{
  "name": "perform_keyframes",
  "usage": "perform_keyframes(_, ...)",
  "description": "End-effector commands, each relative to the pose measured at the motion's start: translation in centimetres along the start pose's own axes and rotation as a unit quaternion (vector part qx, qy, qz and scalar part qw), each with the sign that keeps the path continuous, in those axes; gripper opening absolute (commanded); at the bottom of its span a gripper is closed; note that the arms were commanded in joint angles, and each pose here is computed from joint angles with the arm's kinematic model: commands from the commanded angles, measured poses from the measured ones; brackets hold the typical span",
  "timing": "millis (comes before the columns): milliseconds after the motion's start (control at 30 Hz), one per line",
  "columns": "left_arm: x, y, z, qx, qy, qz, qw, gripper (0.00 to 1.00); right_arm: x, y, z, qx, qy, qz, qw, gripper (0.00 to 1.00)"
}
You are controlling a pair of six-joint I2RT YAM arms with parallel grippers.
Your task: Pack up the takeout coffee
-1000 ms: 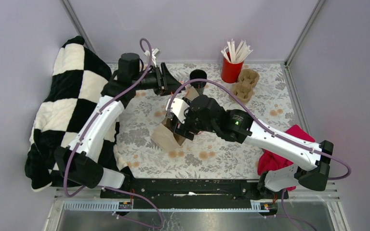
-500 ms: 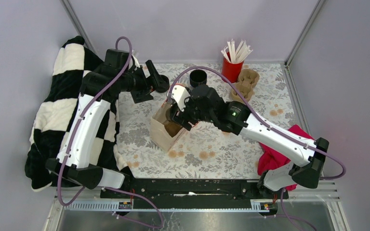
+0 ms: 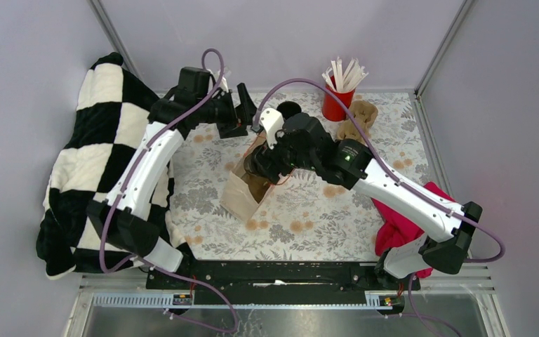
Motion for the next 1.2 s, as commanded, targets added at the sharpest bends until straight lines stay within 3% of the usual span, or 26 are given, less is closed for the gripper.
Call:
perform_keyframes(0,-2.9,-0.5,-0.7,-0.001,0.072,0.095,0.993,0.94,-0.7,-1.2,-0.8,-0.011,0.054,0.012,0.998,0.14)
perform_keyframes(267,-4.1,-2.6,-0.8,-0.077,0.116,0.087,0.986,0.99,-0.9,-1.9,-0.4,-0.019,0.067,0.013,0.998,0.14)
perform_keyframes(400,-4.9,-2.0,0.2,-0.089,0.158,0.024,0.983,0.99,-0.9,-2.2,-0.4,-0.021,0.070,0.011,0.997,0.14)
perform_keyframes(667,-4.3,-1.6,-0.6,-0.074,0.169,-0.067,0.981,0.69,-0.7,-2.2,-0.3,-0.019,0.083,0.009,0.996,0.14)
perform_keyframes(767,-4.2,-1.4,-0.2,-0.048,0.181,-0.092,0.978,0.67,-0.8,-2.2,-0.2,-0.018,0.091,0.012,0.996,0.14)
perform_keyframes(1000,-4.5,-0.9,-0.1,-0.008,0.194,-0.092,0.977,0.46,-2.0,-2.3,0.3,-0.007,0.131,0.031,0.991,0.14)
perform_keyframes(1167,-4.4,-0.6,0.0,0.014,0.199,-0.095,0.975,0.38,-2.4,-2.0,0.7,0.008,0.150,0.029,0.988,0.14)
Point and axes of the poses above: each gripper's point midway between its finger pads, its own y axis out along the fingers, its own x axis along the line the jaws close on, z = x × y, the point moved 9 cm from there along -y, back along the fingers, and after that the axes turned 1 degree about -y, right-handed, at the moved point
